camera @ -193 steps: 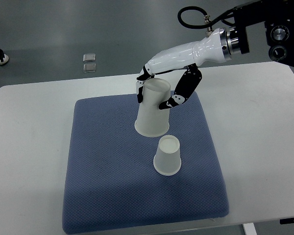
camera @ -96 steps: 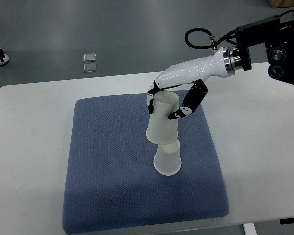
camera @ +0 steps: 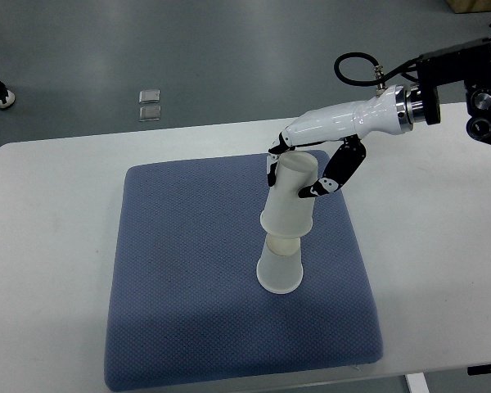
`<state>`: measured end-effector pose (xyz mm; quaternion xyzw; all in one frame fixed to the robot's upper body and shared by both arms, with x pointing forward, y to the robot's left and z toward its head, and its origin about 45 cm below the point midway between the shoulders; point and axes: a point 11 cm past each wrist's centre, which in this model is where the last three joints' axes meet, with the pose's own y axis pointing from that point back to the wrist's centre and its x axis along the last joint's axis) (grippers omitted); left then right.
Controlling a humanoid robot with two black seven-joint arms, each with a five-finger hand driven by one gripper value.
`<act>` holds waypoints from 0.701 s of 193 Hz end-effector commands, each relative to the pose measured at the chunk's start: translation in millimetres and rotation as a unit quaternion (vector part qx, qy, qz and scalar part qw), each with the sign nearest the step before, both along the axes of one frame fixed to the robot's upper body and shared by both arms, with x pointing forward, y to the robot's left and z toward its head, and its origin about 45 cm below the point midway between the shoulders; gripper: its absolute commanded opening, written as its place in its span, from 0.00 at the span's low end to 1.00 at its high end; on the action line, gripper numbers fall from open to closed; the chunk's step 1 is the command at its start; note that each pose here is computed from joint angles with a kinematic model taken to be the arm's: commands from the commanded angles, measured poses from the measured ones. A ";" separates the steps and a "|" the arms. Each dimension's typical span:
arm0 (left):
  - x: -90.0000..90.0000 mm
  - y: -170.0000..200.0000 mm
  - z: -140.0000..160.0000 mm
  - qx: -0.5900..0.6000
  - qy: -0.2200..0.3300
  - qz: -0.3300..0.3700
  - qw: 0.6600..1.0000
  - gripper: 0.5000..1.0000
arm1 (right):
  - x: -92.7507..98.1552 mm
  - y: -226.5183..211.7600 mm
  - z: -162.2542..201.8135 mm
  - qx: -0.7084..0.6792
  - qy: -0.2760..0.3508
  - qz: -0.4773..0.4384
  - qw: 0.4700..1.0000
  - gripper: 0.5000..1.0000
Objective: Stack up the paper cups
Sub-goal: 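Lower the held cup onto the center cup with the right hand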
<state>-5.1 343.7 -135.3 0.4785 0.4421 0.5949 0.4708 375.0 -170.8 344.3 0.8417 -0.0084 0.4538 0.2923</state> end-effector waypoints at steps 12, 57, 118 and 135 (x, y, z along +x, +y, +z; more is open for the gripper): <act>0.0 0.0 0.0 0.000 0.000 0.000 1.000 1.00 | -2.8 -3.5 -9.5 0.001 0.012 -0.004 1.000 0.21; 0.0 0.0 0.0 0.000 0.000 0.000 1.000 1.00 | -5.0 -1.0 -13.6 0.004 0.016 -0.001 1.000 0.21; 0.0 0.0 0.0 0.000 0.000 0.000 1.000 1.00 | -5.2 2.9 -14.3 0.017 0.013 -0.001 1.000 0.21; 0.0 0.0 0.0 0.000 0.000 0.000 1.000 1.00 | -7.2 2.4 -19.8 0.018 0.020 -0.001 1.000 0.21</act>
